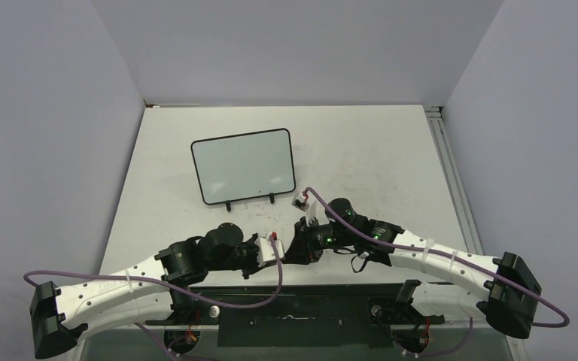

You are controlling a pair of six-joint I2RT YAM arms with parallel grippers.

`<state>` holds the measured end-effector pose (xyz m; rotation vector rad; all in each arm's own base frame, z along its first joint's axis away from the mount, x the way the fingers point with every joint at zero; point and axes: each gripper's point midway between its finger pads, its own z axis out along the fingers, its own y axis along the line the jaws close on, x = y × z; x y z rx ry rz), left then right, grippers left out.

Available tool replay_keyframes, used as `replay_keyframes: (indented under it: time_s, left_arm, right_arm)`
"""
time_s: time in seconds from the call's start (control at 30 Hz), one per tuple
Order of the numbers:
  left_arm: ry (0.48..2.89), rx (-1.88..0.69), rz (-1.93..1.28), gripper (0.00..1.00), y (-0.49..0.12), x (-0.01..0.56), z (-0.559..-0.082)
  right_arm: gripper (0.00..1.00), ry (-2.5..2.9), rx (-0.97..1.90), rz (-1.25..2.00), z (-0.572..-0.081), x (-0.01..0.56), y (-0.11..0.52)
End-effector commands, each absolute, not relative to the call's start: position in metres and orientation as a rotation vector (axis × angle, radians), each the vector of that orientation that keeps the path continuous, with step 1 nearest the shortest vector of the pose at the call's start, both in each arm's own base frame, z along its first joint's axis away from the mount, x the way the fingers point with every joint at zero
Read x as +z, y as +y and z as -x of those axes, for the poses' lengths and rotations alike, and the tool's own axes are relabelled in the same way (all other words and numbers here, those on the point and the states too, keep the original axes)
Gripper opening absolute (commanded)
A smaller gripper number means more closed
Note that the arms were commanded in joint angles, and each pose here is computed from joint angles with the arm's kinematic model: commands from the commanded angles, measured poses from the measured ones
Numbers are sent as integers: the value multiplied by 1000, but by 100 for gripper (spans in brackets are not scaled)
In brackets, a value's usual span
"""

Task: Write a sentence on the whiteboard
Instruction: Open the whiteboard marker at the center of the board.

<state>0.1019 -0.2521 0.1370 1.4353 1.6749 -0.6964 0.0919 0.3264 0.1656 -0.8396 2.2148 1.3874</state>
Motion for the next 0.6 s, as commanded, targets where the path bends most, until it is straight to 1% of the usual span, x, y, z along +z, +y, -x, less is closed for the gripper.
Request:
replay_keyframes:
  time_s: [0.0,0.37,0.57]
  left_arm:
    - [1620,-702,-1361,0,-260,165,-111]
    - [1633,-652,-1346,0,-255,162,-118]
    - [1642,-633,-1344,0,-254,159,-120]
  right_arm:
    - [5,2091,1372,872,-96,192,325]
    - [5,2004,1322,922,-108,225,299]
    - [5,2007,1278,929,-114,232,288]
